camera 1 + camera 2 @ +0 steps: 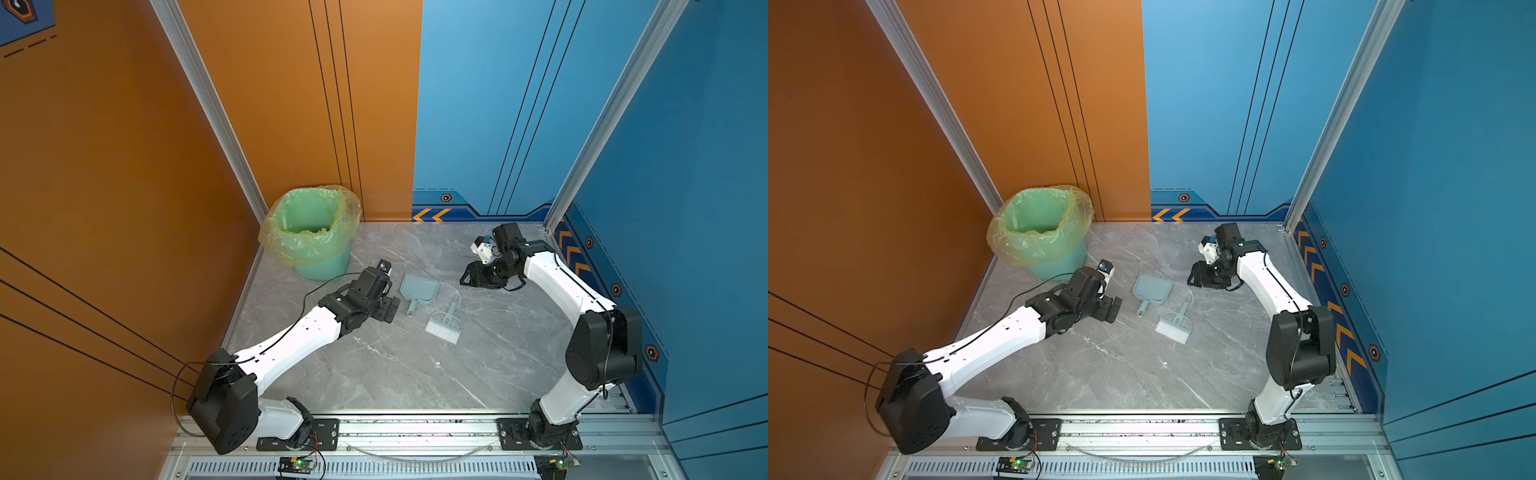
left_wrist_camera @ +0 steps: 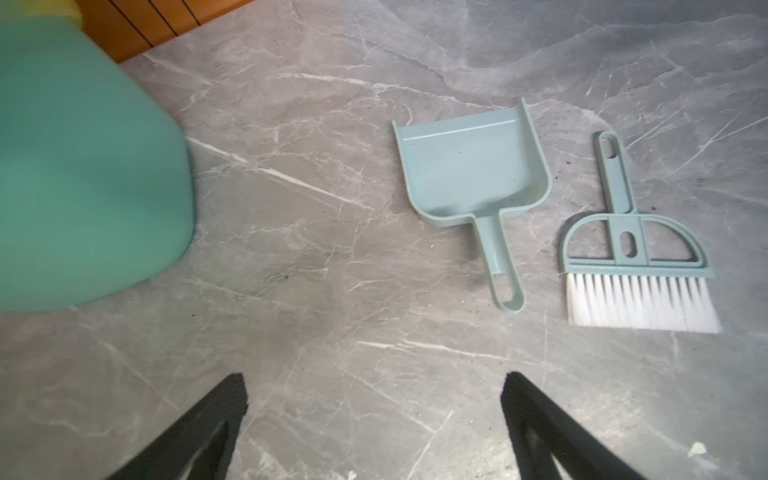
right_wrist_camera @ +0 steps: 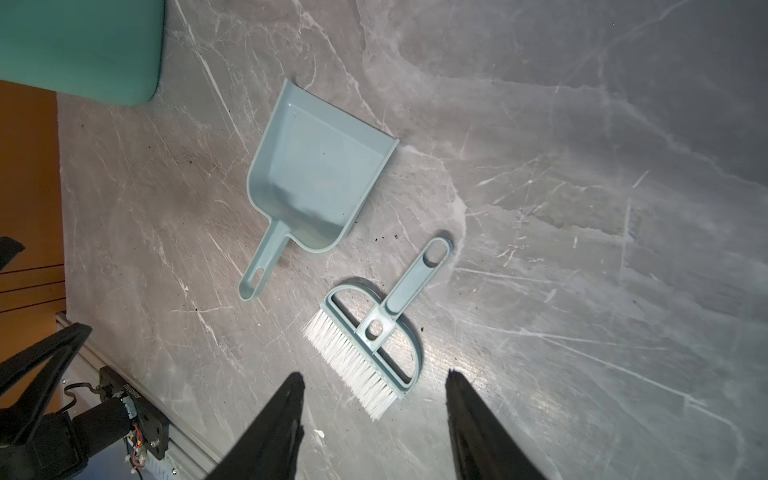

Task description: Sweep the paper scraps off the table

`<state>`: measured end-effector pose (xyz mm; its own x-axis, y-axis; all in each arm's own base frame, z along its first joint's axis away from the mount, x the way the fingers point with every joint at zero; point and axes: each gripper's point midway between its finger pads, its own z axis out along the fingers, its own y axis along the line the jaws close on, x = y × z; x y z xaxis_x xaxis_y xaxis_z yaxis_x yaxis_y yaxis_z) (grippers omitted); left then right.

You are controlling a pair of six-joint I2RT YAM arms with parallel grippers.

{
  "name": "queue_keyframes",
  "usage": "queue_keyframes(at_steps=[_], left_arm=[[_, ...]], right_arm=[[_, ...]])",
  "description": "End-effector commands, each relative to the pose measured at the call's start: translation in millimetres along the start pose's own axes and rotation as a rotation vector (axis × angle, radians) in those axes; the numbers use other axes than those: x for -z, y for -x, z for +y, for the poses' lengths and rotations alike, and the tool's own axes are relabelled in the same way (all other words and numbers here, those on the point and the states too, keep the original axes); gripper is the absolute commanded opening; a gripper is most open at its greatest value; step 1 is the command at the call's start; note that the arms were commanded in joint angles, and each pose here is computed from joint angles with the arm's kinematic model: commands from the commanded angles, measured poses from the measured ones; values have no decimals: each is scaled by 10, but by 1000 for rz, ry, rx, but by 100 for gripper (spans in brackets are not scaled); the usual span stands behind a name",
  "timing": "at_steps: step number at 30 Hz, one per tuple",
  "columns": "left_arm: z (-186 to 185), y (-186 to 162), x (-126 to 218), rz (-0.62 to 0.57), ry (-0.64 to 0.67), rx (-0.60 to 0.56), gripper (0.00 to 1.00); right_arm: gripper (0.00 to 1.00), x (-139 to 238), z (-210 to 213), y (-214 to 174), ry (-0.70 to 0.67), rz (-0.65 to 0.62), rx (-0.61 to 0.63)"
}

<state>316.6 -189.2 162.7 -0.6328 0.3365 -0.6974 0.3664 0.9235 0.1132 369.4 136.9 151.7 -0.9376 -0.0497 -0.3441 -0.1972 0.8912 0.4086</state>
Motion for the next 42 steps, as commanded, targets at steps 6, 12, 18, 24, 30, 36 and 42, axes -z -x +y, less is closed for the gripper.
queue_keyframes(at_steps=[6,12,18,24,30,36,42], left_arm=[[461,-230,330,-85,191,-64,98],[770,-374,466,-132,273,-41,97],[1062,-630,388,-116,296,-32,98],[1339,-792,300,-171,326,63,98],[1408,-791,240,-283,301,122,98],[1460,-749,98,-324,289,134,98],[1427,-710,-76,-291,246,97,98]], right_arm=[[58,197,-249,61,-114,-165,103],[59,265,-442,75,-156,-235,82],[60,272,-522,98,-161,-286,78],[60,325,-642,150,-234,-405,125],[60,339,-746,155,-283,-462,147],[61,242,-930,145,-324,-524,167],[62,220,-1160,135,-367,-576,144]])
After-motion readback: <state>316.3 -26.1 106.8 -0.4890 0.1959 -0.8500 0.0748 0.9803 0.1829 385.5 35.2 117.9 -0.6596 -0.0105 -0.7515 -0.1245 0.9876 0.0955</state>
